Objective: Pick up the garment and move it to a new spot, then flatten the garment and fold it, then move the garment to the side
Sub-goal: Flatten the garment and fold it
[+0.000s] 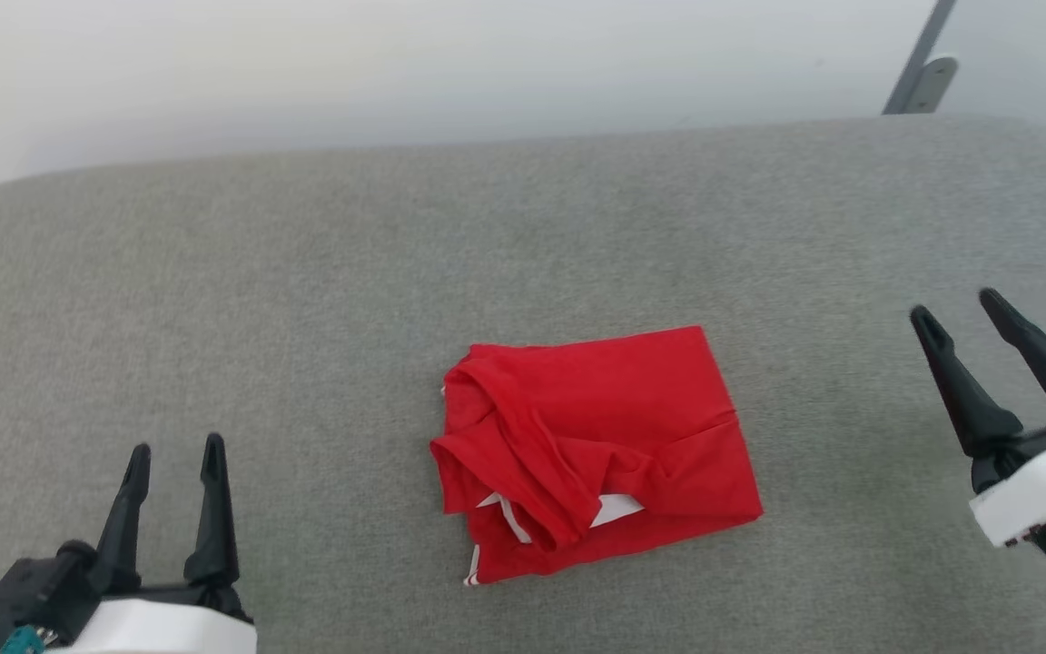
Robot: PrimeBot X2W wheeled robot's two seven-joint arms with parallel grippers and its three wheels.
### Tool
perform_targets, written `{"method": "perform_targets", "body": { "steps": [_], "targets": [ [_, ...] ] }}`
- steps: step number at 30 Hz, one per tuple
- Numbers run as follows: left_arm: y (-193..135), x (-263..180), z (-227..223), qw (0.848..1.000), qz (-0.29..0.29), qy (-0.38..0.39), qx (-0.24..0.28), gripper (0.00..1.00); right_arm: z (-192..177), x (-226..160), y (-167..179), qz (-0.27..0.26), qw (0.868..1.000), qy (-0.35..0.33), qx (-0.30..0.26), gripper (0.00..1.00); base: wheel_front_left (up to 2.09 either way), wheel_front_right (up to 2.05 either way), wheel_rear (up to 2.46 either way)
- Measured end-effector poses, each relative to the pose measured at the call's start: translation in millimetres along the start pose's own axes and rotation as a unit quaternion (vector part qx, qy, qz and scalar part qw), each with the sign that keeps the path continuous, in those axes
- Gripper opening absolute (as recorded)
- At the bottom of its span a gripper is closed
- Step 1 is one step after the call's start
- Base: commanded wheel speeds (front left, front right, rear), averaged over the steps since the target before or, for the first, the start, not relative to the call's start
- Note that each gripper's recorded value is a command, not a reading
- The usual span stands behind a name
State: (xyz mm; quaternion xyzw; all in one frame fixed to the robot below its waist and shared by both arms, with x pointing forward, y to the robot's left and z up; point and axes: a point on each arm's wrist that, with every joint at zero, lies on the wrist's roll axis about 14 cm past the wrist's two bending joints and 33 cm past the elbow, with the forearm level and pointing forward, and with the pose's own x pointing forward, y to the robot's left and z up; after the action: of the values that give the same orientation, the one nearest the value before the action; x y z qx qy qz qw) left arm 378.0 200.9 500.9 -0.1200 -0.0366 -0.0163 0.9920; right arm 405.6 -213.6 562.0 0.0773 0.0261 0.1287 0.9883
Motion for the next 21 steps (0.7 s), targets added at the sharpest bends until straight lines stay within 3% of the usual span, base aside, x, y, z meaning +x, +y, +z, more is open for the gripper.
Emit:
{"method": "perform_targets", "body": {
  "steps": [9, 15, 21],
  "targets": [
    [4, -17, -3, 1.000, -0.005, 0.013, 0.022, 1.00, -11, -43, -38, -0.074, 0.995, -0.070, -0.018, 1.00, 0.00, 0.00, 0.00],
    [16, -30, -6, 0.999, 0.014, 0.021, 0.023, 1.00, -41, -56, -50, -0.102, 0.994, -0.049, -0.007, 1.00, 0.00, 0.00, 0.00],
    [24, -39, -9, 0.999, 0.032, 0.024, 0.011, 1.00, -48, -57, -55, -0.117, 0.992, -0.049, 0.012, 1.00, 0.00, 0.00, 0.00]
  ]
}}
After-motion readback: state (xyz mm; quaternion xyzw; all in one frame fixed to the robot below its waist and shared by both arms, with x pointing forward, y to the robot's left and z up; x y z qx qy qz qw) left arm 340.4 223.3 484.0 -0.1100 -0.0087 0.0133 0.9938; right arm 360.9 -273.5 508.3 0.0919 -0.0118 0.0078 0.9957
